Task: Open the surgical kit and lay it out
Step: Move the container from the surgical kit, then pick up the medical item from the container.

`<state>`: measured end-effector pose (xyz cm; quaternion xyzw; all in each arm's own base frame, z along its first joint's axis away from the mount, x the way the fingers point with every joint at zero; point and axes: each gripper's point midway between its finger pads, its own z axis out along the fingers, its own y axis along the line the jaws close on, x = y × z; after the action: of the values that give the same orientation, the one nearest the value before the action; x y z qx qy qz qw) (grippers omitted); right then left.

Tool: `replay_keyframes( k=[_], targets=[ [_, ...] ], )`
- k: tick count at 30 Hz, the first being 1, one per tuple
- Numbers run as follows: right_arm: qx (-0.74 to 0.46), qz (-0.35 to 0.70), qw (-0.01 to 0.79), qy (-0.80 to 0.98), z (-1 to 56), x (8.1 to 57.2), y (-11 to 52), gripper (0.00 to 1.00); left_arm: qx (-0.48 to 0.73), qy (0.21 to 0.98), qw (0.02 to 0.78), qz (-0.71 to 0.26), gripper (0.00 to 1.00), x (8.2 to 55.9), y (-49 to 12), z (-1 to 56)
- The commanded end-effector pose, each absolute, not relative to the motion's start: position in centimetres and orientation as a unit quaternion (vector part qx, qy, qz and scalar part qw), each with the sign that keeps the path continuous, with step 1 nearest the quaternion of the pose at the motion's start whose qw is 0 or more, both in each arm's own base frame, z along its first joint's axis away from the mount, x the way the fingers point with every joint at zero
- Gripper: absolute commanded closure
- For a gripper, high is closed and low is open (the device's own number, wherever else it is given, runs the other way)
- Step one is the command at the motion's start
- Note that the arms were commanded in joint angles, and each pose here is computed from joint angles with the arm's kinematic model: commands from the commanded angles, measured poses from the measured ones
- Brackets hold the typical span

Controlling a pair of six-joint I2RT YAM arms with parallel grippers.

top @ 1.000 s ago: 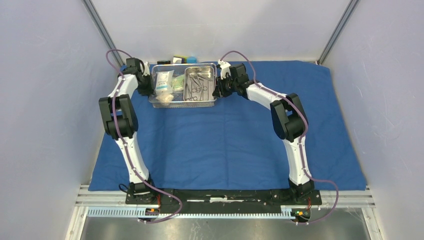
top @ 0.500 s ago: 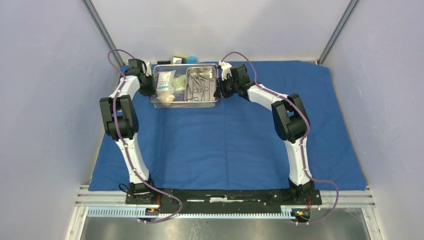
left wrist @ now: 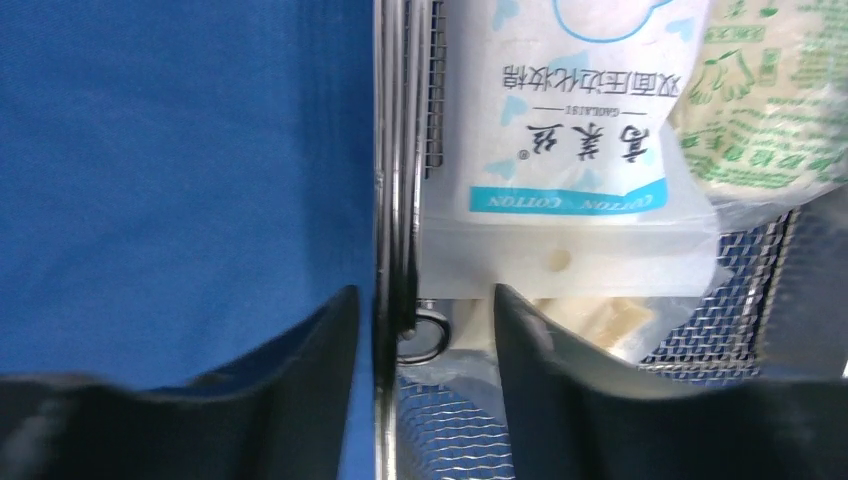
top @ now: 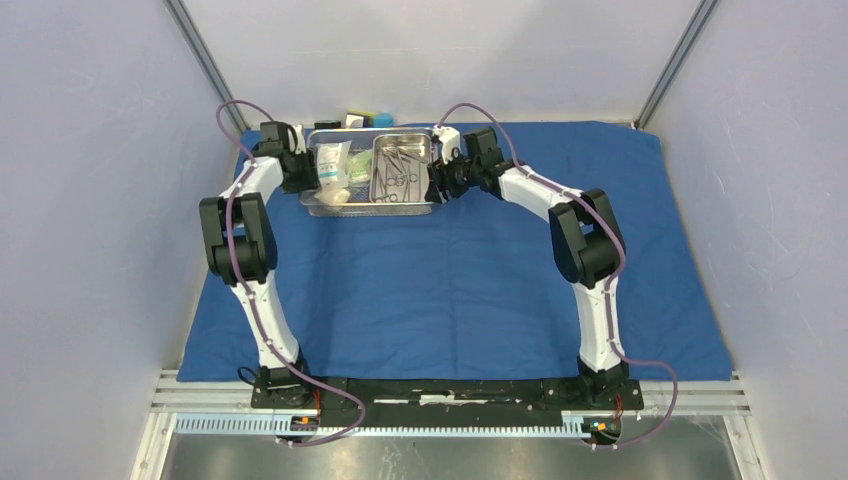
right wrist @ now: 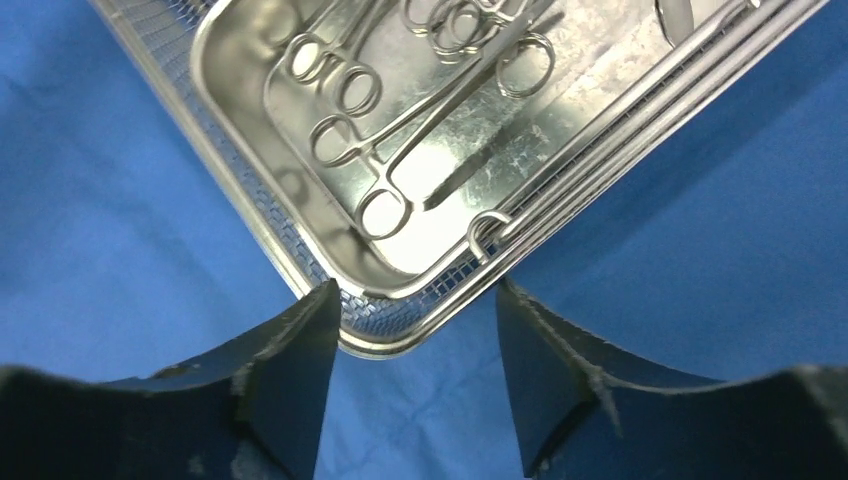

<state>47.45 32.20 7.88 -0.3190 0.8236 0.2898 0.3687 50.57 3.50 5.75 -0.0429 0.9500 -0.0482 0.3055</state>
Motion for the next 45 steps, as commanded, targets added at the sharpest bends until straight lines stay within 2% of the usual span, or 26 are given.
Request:
replay_keyframes(
  k=[1,5,10,16,22,28,33,45],
  targets=[
    [-0.364,0.296,0.415,0.779,14.4,47.4,30.1,0.32,-0.039,0.918,0.393,-0.033,0.33,52.4,3.2,11.3],
    [-0.349,0.289,0.446,0.772,17.1,47.9,25.7,0.17,-0.038,0.898,0.437,-0.031,0.17,52.7,3.3,14.3],
    [-0.358,0.234,0.462,0.777,18.1,47.3,20.0,0.15,-0.011,0.883,0.467,-0.052,0.14,53.3,1.3,17.2],
    [-0.378,0.164,0.453,0.791,16.7,44.7,15.8,0.17,0.039,0.888,0.454,-0.061,0.22,56.0,-3.6,16.9],
    [-0.375,0.155,0.444,0.799,15.6,42.6,14.4,0.17,0.036,0.903,0.427,-0.031,0.28,58.0,-4.9,14.4],
    [-0.368,0.153,0.443,0.804,14.7,41.3,13.4,0.18,0.028,0.916,0.4,-0.006,0.3,57.8,-4.2,11.5],
    [-0.359,0.163,0.44,0.807,14.2,40.9,13.2,0.18,0.044,0.919,0.39,-0.035,0.33,57.2,-5.2,10.4],
    [-0.354,0.172,0.429,0.813,13.2,40.7,13.3,0.18,0.067,0.91,0.401,-0.078,0.35,57.7,-7.6,11.0]
  ],
)
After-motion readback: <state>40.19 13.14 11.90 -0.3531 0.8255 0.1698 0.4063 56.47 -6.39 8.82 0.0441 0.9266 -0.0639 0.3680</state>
